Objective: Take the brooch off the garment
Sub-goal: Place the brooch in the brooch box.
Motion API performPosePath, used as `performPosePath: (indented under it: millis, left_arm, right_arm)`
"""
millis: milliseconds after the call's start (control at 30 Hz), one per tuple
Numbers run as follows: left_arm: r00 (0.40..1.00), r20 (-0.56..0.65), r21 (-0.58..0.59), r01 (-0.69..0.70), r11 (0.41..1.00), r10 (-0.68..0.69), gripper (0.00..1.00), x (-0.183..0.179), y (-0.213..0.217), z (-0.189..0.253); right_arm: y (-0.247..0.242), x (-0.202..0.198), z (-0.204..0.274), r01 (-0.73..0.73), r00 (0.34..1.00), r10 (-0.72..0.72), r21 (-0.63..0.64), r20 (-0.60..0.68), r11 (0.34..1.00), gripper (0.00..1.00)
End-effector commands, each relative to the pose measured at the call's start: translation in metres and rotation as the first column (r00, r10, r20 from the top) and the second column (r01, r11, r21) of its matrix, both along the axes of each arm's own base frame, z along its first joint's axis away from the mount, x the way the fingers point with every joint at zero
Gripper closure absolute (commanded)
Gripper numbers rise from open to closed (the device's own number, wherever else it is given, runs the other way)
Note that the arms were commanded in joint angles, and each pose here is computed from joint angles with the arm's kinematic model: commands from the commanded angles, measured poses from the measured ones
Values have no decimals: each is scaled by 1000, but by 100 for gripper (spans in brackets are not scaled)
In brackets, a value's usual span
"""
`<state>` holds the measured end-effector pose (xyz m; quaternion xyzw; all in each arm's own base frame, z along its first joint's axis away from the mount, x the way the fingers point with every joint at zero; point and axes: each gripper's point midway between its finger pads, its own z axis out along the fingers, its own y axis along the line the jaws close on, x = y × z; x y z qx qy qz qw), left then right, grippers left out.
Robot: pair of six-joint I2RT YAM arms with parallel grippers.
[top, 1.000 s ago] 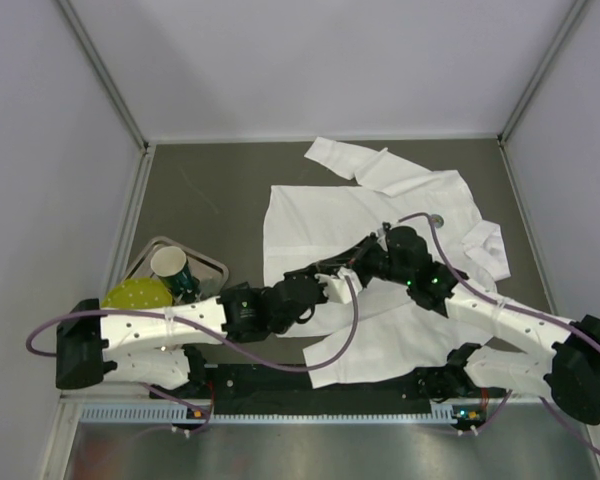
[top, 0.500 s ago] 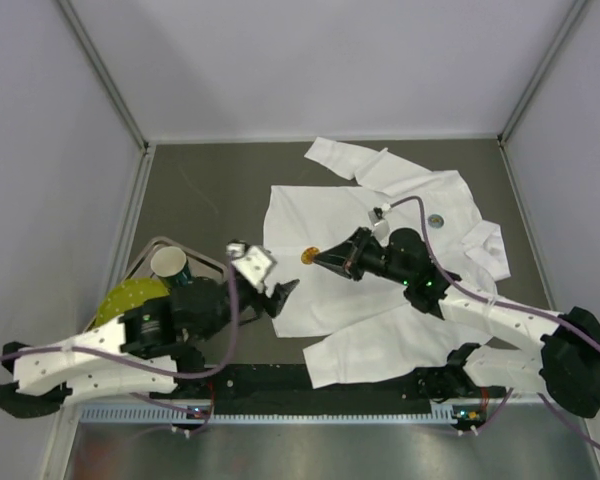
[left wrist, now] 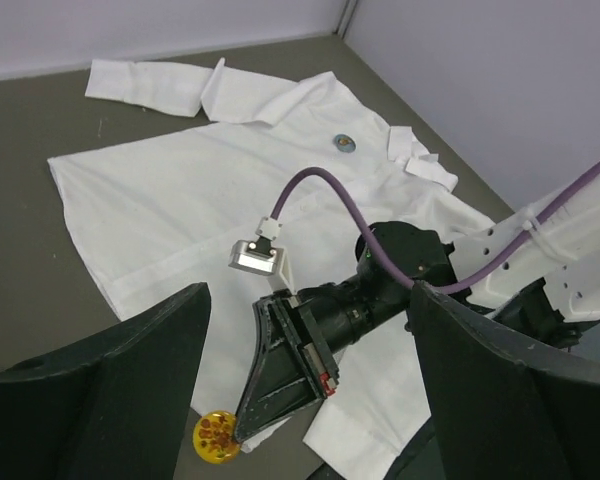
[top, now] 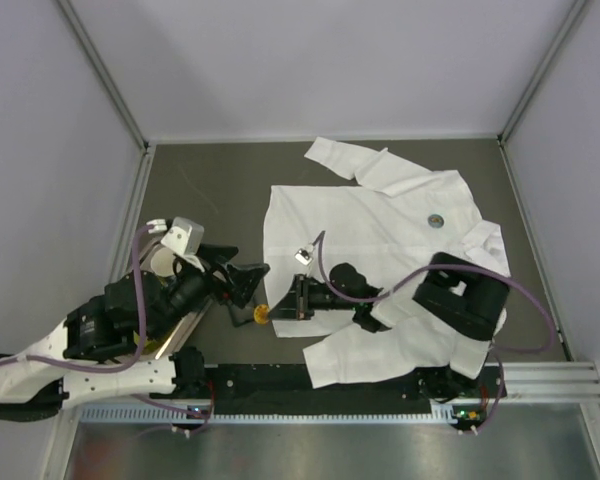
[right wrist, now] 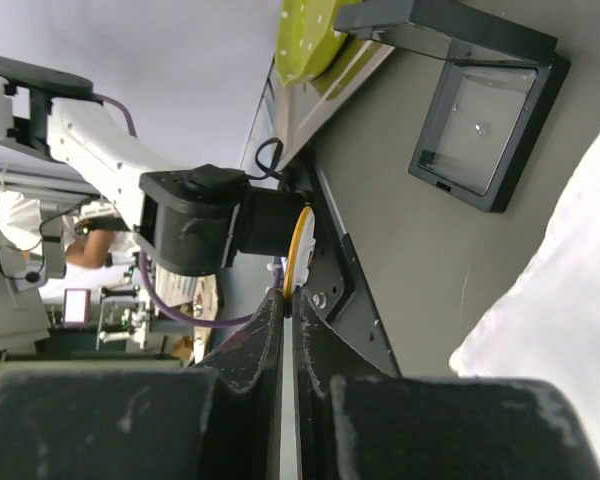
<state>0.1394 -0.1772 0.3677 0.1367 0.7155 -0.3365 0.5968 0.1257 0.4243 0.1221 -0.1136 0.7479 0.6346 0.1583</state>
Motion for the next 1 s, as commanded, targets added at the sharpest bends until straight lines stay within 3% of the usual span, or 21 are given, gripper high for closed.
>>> performPosePath:
  millis: [0, 267, 967]
  left_arm:
    - [998, -55, -41, -32, 999, 30, 14, -1, 9, -5]
    - [996, -85, -32, -4, 999, 1, 16, -7, 7, -18]
    - [997, -73, -4, -5, 1000, 5, 14, -4, 1, -25]
  right_arm:
    - [35, -6, 32, -83, 993, 62, 212, 103, 974, 100]
    - [60, 10, -5, -39, 997, 34, 81, 73, 996, 100]
    - [81, 20, -46, -37, 998, 39, -58, 40, 998, 100]
